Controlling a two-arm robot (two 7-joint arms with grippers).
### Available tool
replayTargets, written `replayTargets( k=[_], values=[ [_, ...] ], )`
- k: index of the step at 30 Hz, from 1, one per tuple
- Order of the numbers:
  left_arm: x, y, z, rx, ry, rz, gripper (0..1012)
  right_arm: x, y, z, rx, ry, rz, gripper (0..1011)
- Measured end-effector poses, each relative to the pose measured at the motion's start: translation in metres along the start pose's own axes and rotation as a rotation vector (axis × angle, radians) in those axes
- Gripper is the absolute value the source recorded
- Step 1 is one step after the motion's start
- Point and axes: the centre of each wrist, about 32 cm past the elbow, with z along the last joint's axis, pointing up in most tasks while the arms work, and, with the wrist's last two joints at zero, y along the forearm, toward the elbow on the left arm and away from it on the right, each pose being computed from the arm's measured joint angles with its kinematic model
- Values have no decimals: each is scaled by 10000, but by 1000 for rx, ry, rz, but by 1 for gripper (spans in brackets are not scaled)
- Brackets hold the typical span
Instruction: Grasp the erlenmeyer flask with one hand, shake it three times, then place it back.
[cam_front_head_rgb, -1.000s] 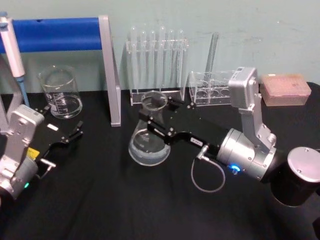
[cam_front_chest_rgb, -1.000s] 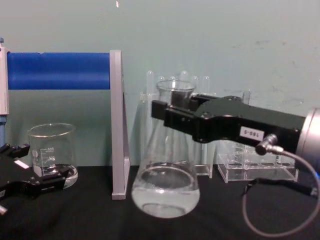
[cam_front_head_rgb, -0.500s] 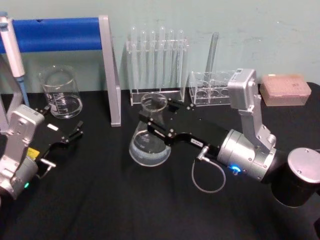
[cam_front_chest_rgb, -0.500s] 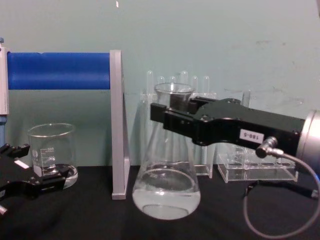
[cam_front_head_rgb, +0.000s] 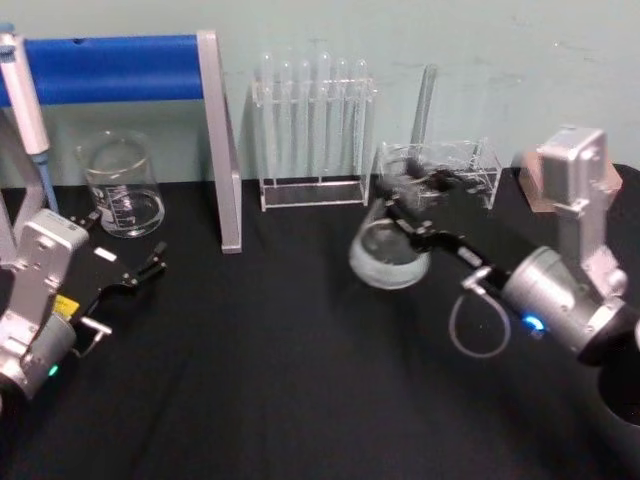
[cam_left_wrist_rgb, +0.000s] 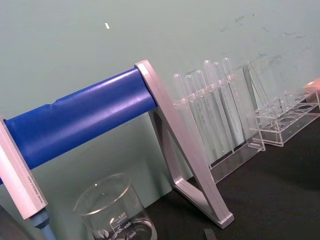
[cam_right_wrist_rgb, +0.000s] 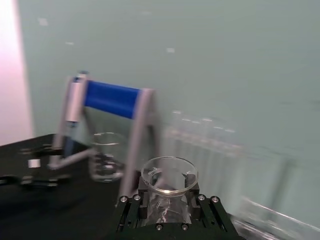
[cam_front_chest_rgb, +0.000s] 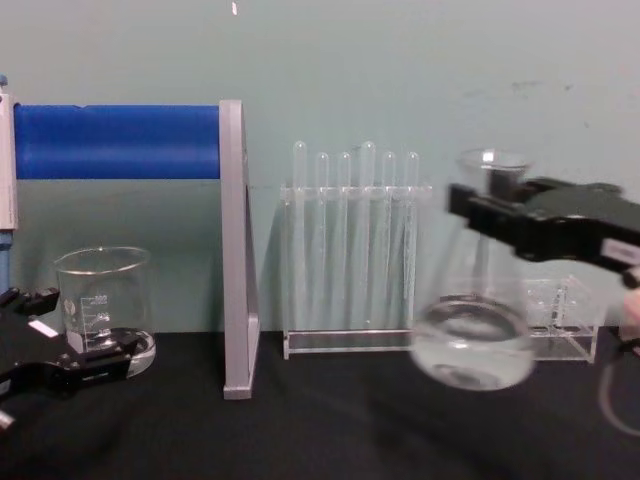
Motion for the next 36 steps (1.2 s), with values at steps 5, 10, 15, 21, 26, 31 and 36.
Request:
replayTargets(
  k=[5,10,15,21,26,31,36],
  values=[
    [0,0,0,0,0,0,1001,78,-137,2,-9,-11,-108,449],
    [0,0,0,0,0,0,1001,127,-291,6,-24,-18,-196,449],
    [0,0,0,0,0,0,1001,131,-364,18,-27,-23,-223,449],
    [0,0,0,0,0,0,1001,129,-400,16,-30,-24,-230,449],
    [0,0,0,0,0,0,1001,85,-344,21,-25,-21,-178,449],
    [0,0,0,0,0,0,1001,22,-240,13,-21,-12,-101,449],
    [0,0,0,0,0,0,1001,-82,-87,2,-18,-1,7,449]
  ],
)
